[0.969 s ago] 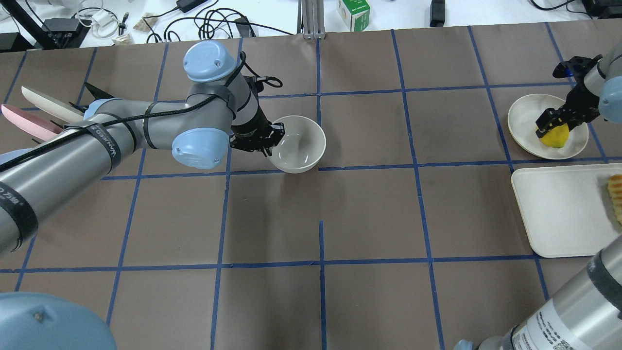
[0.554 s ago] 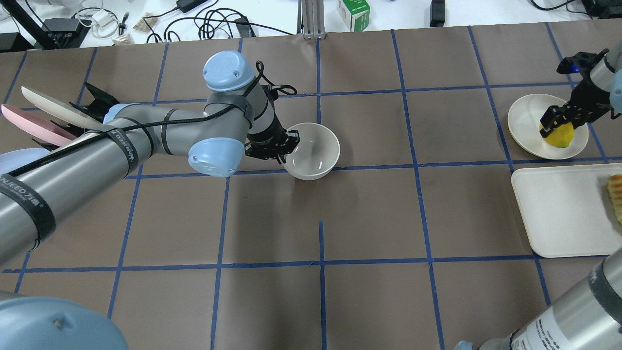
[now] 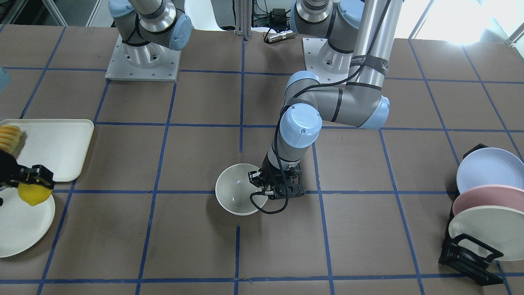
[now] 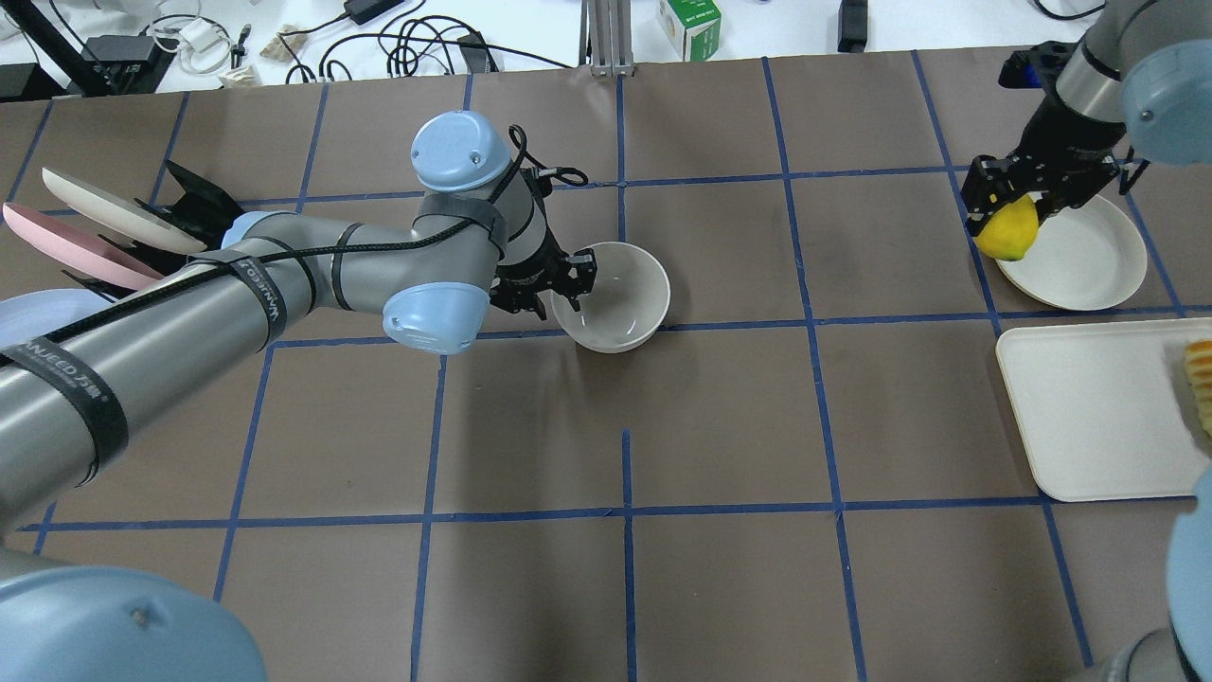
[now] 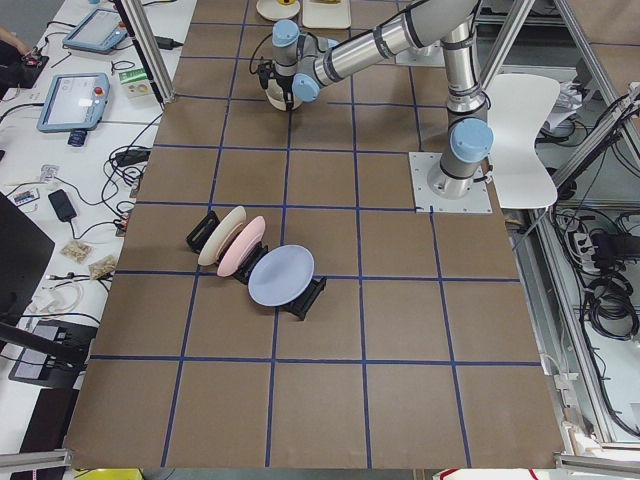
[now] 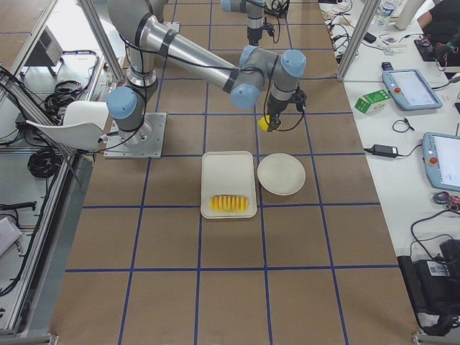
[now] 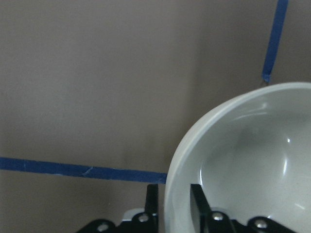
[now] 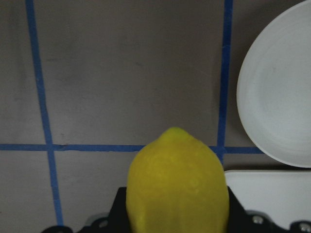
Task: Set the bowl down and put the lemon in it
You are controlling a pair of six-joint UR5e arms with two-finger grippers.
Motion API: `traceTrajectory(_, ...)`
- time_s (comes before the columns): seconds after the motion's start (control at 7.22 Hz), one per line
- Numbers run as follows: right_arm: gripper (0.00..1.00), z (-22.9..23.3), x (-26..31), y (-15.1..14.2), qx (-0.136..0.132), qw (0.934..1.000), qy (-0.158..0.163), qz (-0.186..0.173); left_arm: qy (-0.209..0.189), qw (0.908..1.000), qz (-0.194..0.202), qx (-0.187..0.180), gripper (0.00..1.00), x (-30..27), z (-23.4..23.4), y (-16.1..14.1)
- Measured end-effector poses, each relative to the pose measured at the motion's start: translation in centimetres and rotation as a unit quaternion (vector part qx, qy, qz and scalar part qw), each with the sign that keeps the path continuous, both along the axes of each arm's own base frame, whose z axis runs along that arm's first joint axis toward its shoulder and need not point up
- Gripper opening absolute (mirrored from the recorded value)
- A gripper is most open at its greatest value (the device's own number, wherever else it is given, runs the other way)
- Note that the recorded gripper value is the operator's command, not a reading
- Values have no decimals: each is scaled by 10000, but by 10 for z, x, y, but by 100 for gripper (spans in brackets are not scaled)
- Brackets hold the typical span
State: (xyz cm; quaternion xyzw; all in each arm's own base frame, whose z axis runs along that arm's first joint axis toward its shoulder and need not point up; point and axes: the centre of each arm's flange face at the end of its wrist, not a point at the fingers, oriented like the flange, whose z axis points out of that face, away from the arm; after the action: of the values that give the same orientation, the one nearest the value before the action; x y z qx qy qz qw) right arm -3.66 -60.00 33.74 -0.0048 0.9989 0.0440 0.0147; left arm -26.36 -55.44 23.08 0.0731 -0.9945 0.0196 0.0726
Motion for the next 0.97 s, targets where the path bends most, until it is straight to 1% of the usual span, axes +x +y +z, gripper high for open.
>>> traceTrajectory(0.14, 0, 12, 36, 5, -23, 10000, 18, -95, -147, 9996, -244, -44, 100, 20, 23, -3)
traceTrajectory(0.28, 0, 21, 81, 10, -60, 9998, 43, -210, -326, 9984, -468, 3, 100, 51, 57, -7)
traceTrajectory(0.42, 0, 27, 131, 17, -105, 9994, 51, -328, -463, 9966, -663, 178, 100, 87, 98, -9)
traceTrajectory(0.55, 0, 29, 179, 25, -154, 9990, -13, -424, -536, 9949, -775, 372, 100, 121, 138, -7)
traceTrajectory(0.69, 0, 30, 221, 32, -210, 9985, -157, -488, -556, 9939, -814, 502, 100, 151, 176, 1)
traceTrajectory(0.83, 0, 28, 253, 37, -258, 9979, -288, -520, -604, 9930, -856, 540, 100, 167, 207, 15)
traceTrajectory(0.97, 0, 20, 284, 41, -303, 9974, -384, -525, -744, 9920, -891, 489, 100, 173, 233, 32)
